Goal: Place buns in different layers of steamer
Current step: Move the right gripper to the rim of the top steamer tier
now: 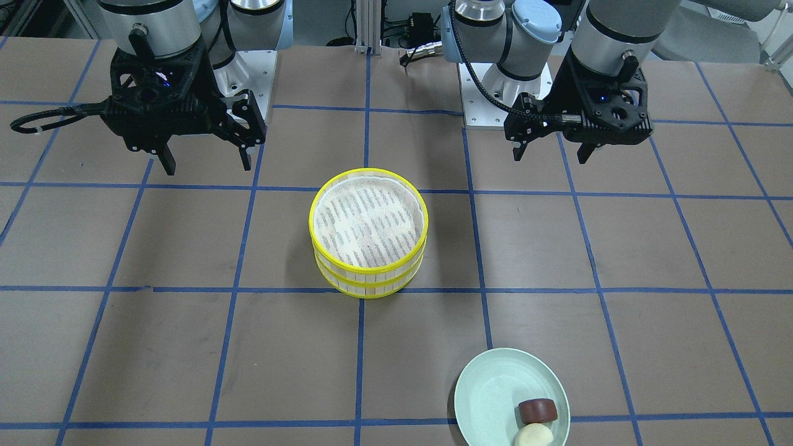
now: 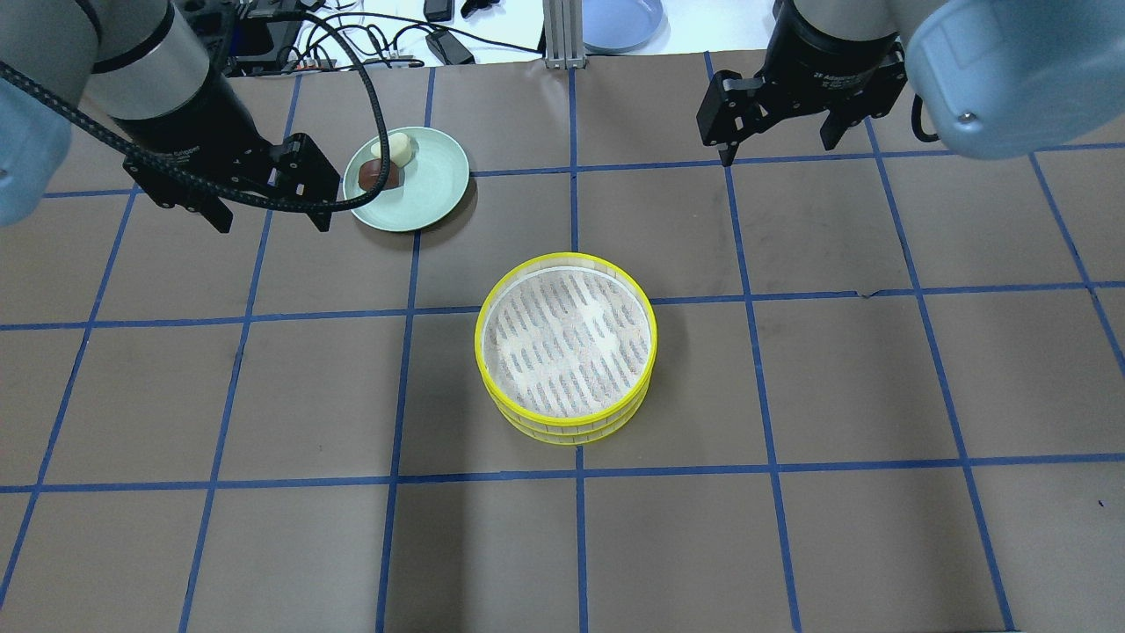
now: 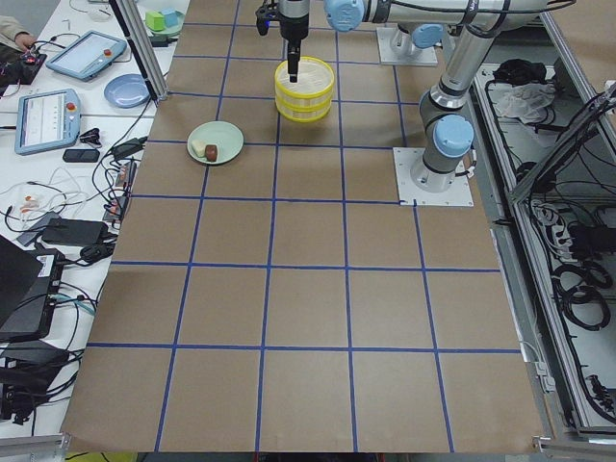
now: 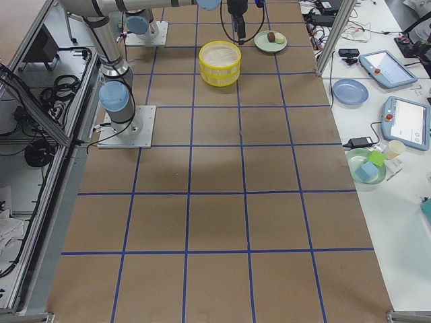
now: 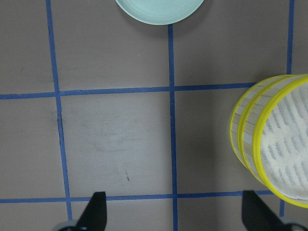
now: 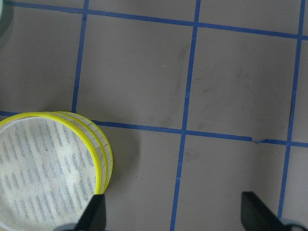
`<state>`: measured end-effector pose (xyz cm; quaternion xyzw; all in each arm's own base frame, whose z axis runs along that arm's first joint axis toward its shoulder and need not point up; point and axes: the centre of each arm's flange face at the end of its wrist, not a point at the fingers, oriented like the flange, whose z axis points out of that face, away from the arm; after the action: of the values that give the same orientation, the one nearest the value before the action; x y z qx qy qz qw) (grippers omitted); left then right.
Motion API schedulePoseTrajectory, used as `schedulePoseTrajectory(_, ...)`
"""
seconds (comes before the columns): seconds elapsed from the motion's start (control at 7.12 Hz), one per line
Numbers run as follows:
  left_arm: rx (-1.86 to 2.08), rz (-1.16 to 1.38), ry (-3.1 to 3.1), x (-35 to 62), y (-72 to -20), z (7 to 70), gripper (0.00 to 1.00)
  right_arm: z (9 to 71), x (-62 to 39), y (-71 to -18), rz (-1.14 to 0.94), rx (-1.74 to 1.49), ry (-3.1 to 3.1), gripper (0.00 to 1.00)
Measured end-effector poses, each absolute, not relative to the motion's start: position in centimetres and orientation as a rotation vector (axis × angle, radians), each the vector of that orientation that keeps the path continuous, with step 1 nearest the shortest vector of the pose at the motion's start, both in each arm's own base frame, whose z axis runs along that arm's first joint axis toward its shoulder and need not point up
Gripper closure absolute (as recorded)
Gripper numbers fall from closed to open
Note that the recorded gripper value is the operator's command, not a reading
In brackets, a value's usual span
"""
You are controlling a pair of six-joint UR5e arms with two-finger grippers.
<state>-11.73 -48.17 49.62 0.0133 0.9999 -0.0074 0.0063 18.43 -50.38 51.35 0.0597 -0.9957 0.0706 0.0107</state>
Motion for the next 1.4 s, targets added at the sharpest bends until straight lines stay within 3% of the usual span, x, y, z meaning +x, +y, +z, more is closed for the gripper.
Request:
schedulePoseTrajectory(0.7, 0.037, -0.023, 3.127, -11.6, -48.2, 49.6, 0.0, 50.4, 18.5, -50.0, 0.147, 0.189, -3.117, 0.0)
schedulePoseTrajectory(1.26, 0.022, -0.02, 3.129, -11.0, -48.5, 49.5, 0.0, 38.9, 21.3, -49.3, -0.094, 0.215, -3.168, 0.0)
schedulePoseTrajectory(1.4, 0.021, -0.022, 3.13, -11.0, -48.6, 49.4, 0.0, 35.3, 23.3, -49.9, -0.139, 0.241, -3.178, 0.14)
